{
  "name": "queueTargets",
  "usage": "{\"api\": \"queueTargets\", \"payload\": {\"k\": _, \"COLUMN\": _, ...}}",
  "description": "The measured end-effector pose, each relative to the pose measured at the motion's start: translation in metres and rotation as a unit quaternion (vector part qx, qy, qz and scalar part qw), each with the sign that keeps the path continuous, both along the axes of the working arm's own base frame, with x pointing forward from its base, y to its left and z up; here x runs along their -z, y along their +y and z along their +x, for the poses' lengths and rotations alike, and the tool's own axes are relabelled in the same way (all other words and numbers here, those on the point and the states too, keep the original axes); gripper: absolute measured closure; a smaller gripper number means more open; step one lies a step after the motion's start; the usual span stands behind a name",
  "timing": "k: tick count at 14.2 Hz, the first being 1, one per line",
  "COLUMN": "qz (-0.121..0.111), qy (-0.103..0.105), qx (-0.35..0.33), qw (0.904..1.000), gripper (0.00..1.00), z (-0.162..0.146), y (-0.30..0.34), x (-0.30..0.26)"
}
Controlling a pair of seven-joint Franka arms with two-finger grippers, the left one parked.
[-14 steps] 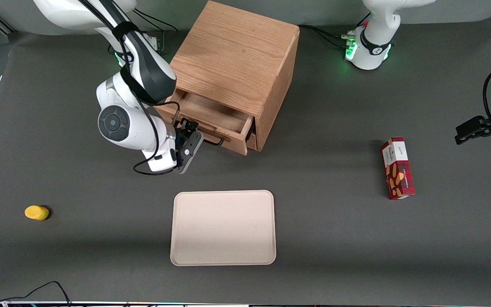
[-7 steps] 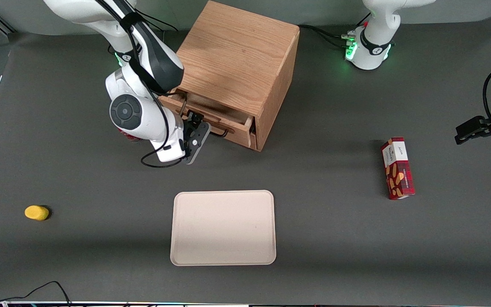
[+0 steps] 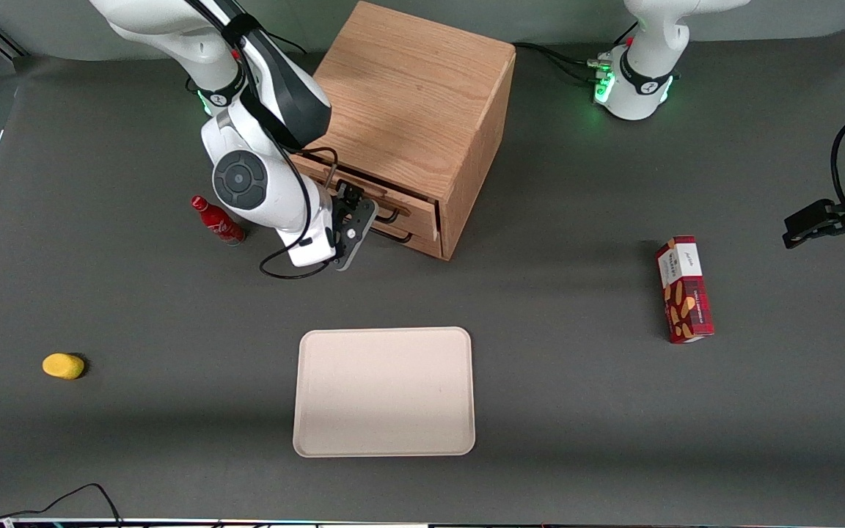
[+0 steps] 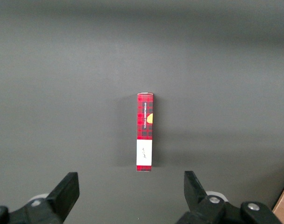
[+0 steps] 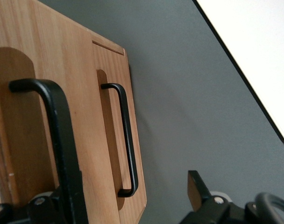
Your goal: Close top drawer
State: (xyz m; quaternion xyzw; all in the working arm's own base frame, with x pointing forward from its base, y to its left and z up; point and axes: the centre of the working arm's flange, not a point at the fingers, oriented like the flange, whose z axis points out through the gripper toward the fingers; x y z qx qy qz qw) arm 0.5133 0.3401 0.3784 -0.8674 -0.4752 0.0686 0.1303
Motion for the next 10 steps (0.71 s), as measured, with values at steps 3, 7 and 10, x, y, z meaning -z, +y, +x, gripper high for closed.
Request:
{"api": "queueTargets", "payload": {"k": 3, "qz": -0.001, "qy": 0.002, "qx": 0.004, "qw": 1.0000, "gripper": 0.00, "z": -0.0059, "y": 0.0069, "x": -0.0006}}
{"api": "queueTargets", "payload": {"k": 7, "qz": -0.001, "qy": 0.000, "qx": 0.007, "qw": 1.0000, "gripper": 0.00, "z": -0.0063, "y": 0.0073, "x": -0.0016}}
{"api": "queueTargets", "payload": {"k": 10, "qz": -0.001, "qy": 0.000, "qx": 0.007, "qw": 1.0000, "gripper": 0.00, "z": -0.0063, "y": 0.0073, "x": -0.0017}}
